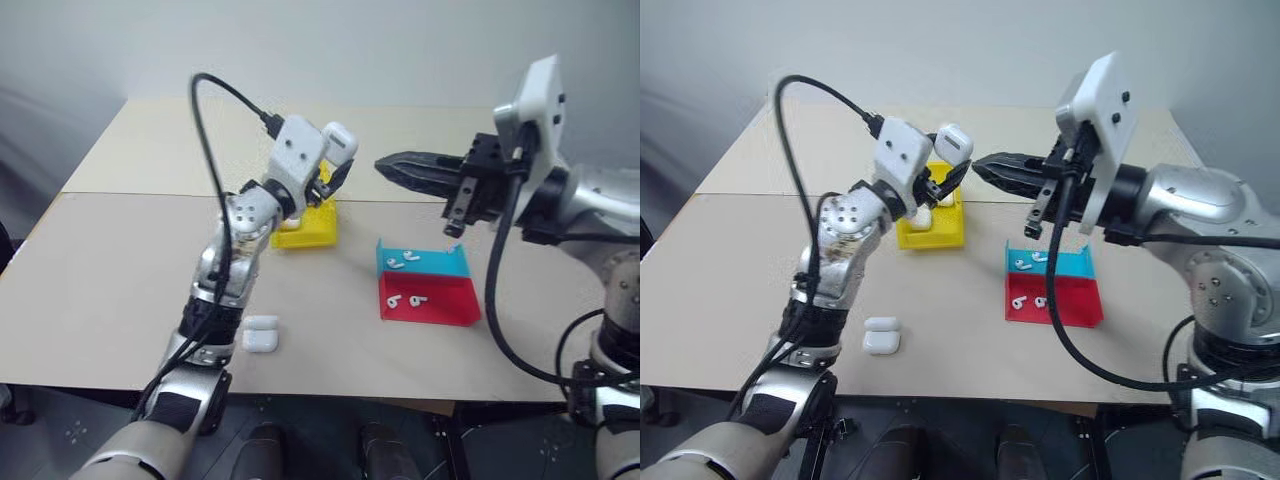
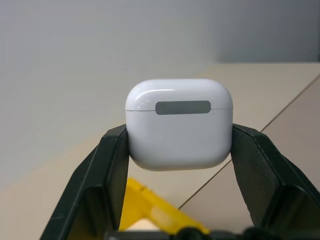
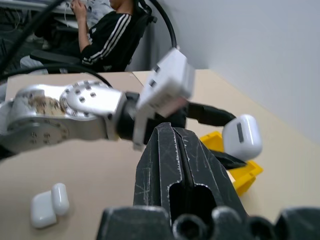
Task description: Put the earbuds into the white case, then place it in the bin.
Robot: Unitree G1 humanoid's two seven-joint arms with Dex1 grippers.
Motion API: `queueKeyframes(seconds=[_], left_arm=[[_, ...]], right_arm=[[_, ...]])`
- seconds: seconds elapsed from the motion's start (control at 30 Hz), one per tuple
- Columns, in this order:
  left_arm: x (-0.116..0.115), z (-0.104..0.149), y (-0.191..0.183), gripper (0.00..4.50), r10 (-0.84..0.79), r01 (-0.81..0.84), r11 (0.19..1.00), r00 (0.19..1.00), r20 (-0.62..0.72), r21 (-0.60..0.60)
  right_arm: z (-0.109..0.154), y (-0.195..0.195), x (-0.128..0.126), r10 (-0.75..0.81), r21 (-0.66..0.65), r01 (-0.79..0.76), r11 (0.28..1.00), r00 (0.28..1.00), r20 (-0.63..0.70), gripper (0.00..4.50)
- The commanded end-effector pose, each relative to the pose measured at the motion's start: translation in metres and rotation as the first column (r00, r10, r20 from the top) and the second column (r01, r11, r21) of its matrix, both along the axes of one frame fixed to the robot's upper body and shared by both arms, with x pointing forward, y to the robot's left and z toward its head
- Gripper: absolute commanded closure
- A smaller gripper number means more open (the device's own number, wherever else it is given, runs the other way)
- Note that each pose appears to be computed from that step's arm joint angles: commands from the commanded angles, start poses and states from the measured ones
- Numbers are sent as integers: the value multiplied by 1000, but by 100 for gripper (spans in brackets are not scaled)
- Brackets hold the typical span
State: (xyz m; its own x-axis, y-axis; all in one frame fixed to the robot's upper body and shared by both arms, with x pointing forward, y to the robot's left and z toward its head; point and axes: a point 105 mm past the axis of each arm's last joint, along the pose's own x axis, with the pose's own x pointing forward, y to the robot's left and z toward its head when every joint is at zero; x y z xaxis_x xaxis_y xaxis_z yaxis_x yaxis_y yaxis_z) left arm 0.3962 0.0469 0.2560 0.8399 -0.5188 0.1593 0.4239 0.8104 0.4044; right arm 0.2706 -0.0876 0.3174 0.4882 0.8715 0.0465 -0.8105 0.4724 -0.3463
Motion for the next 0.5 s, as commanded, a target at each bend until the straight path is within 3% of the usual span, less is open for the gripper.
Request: queueKeyframes(seconds=[0.03, 0.13, 0.4, 0.5], left_arm=[[14, 13, 13, 175, 179, -178, 980, 984, -13, 89], [18, 5, 17, 175, 181, -189, 982, 970, -160, -31], [24, -16, 18, 175, 181, -186, 983, 944, -274, 9], [26, -23, 17, 73, 166, -173, 985, 939, -302, 5]], right_arm=[[-2, 2, -1, -40, 10, 40, 999, 999, -2, 448], [-11, -2, 5, -79, -11, 79, 997, 996, -34, 448], [-25, -9, 14, -149, -59, 144, 988, 986, -81, 448], [-29, -9, 14, -158, -71, 153, 986, 984, -80, 450]])
